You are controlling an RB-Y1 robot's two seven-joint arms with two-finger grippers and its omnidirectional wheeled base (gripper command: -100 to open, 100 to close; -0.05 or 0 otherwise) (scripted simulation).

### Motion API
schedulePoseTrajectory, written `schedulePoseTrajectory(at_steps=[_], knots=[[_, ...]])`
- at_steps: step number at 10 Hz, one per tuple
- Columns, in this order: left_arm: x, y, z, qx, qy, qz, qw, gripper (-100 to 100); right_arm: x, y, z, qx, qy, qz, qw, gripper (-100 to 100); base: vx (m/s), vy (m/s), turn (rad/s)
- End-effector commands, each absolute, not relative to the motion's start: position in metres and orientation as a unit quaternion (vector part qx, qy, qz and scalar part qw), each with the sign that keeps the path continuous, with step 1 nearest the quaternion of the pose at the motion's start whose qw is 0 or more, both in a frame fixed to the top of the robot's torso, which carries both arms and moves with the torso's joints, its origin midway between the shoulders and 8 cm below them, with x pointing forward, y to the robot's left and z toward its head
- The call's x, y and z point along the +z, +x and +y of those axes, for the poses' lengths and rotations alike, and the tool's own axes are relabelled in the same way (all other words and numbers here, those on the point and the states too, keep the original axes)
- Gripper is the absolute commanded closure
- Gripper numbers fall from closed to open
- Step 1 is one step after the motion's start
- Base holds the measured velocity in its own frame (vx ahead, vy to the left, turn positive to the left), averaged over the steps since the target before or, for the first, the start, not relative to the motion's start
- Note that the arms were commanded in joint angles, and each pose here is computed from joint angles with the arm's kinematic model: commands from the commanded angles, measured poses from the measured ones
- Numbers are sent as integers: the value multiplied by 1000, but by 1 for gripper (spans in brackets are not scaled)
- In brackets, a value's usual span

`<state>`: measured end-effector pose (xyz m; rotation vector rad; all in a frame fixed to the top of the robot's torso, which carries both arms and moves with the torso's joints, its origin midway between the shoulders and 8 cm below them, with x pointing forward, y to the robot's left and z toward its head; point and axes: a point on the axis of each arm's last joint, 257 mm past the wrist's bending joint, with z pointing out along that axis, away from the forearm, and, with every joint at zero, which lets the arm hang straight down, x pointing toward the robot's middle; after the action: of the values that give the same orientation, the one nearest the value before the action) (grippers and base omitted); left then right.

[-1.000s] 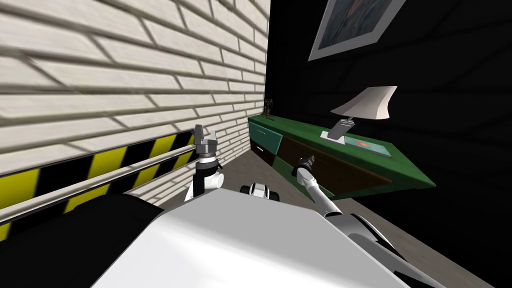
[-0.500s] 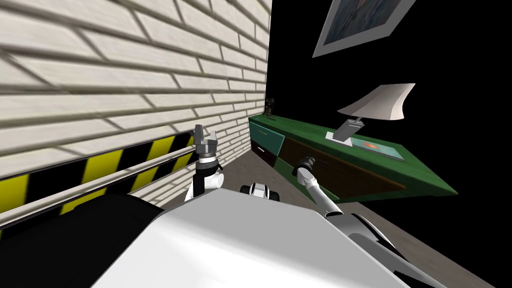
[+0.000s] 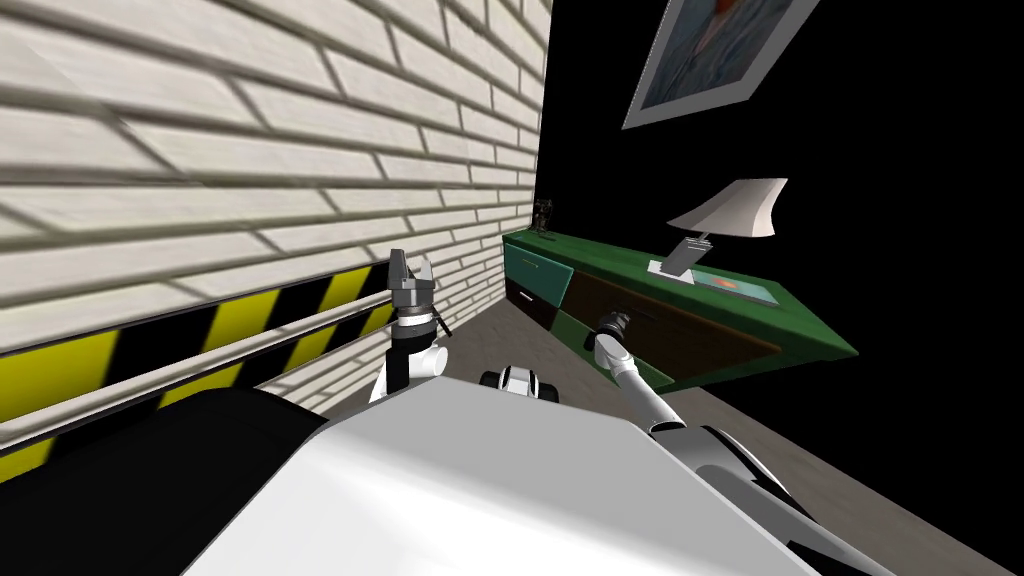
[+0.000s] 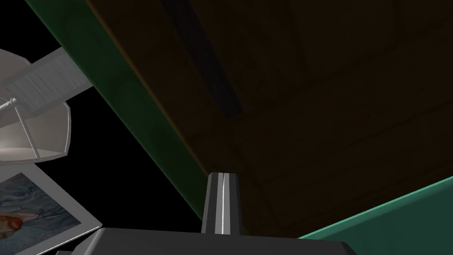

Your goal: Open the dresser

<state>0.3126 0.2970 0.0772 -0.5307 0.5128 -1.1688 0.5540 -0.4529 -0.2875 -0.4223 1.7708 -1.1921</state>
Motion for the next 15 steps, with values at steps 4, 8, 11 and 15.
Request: schedulePoseTrajectory(at_steps=[4,8,11,15], knots=[[77,312,297,-539,-245,237,771,0,-288,548,-460,-496,-171,717,459,-100,152,-88,17],[77,313,297,-539,-245,237,771,0,-289,547,-463,-497,-170,717,458,-100,90,-69,14],[77,313,297,-539,-245,236,771,0,-287,550,-460,-495,-171,717,460,100,-64,47,-12],[77,313,297,-539,-245,236,770,0,-287,553,-454,-491,-175,718,462,100,-159,117,-18]])
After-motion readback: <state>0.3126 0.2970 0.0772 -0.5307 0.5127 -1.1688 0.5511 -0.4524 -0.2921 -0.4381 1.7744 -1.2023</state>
